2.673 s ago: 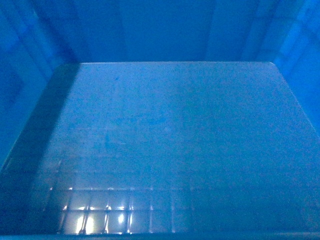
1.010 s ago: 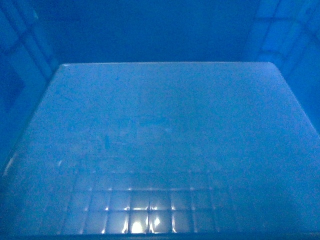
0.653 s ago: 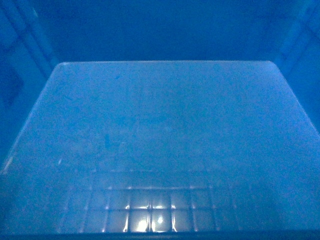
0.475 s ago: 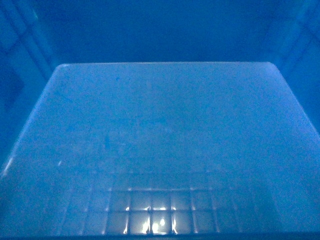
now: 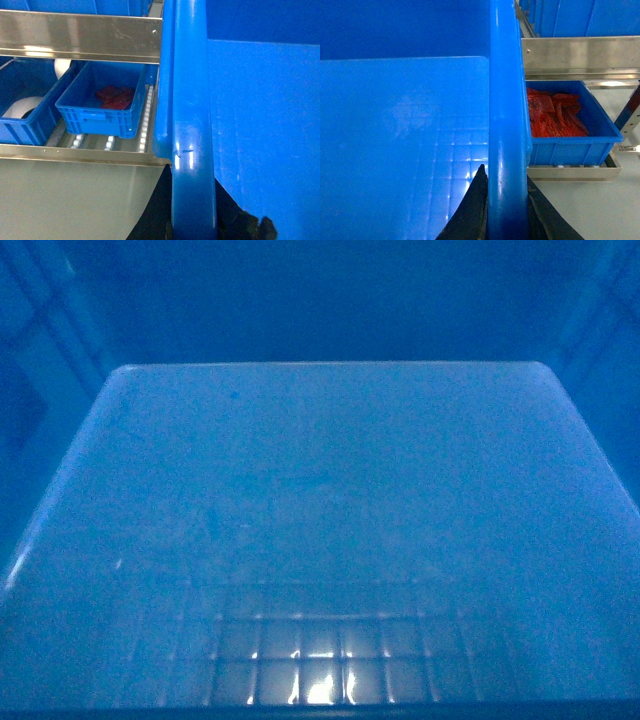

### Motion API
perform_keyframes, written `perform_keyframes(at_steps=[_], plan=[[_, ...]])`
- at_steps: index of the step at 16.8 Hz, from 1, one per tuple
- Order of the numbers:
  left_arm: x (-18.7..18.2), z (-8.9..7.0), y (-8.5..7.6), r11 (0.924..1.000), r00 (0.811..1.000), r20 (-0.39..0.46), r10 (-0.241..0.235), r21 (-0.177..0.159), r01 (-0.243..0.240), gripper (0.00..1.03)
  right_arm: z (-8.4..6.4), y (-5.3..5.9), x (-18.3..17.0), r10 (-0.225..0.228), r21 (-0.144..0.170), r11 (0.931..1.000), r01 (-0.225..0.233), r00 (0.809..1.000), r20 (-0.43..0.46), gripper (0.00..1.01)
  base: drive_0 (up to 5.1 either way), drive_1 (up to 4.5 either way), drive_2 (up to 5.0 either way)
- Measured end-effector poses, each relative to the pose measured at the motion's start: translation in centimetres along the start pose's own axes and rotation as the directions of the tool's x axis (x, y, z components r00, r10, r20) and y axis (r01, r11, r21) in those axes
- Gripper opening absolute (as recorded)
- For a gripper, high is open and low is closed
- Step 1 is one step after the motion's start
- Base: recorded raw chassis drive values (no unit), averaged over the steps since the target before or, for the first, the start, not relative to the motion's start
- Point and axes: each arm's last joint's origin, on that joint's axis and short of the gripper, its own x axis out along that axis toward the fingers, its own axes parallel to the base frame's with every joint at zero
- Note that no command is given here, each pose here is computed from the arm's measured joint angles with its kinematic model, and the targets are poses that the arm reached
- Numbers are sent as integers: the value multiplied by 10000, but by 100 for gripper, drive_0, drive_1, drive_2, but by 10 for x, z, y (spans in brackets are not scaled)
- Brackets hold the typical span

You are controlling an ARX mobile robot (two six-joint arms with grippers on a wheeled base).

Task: Place box next to blue box on left shelf

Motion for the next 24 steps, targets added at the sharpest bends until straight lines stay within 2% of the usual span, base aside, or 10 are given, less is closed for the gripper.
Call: perform_keyframes(at_steps=[24], plan=[[0, 0, 0, 10000, 10000, -6, -14, 7, 14, 8, 0, 0, 0, -11, 0, 10000, 11, 10000, 2, 9, 0, 0, 0]])
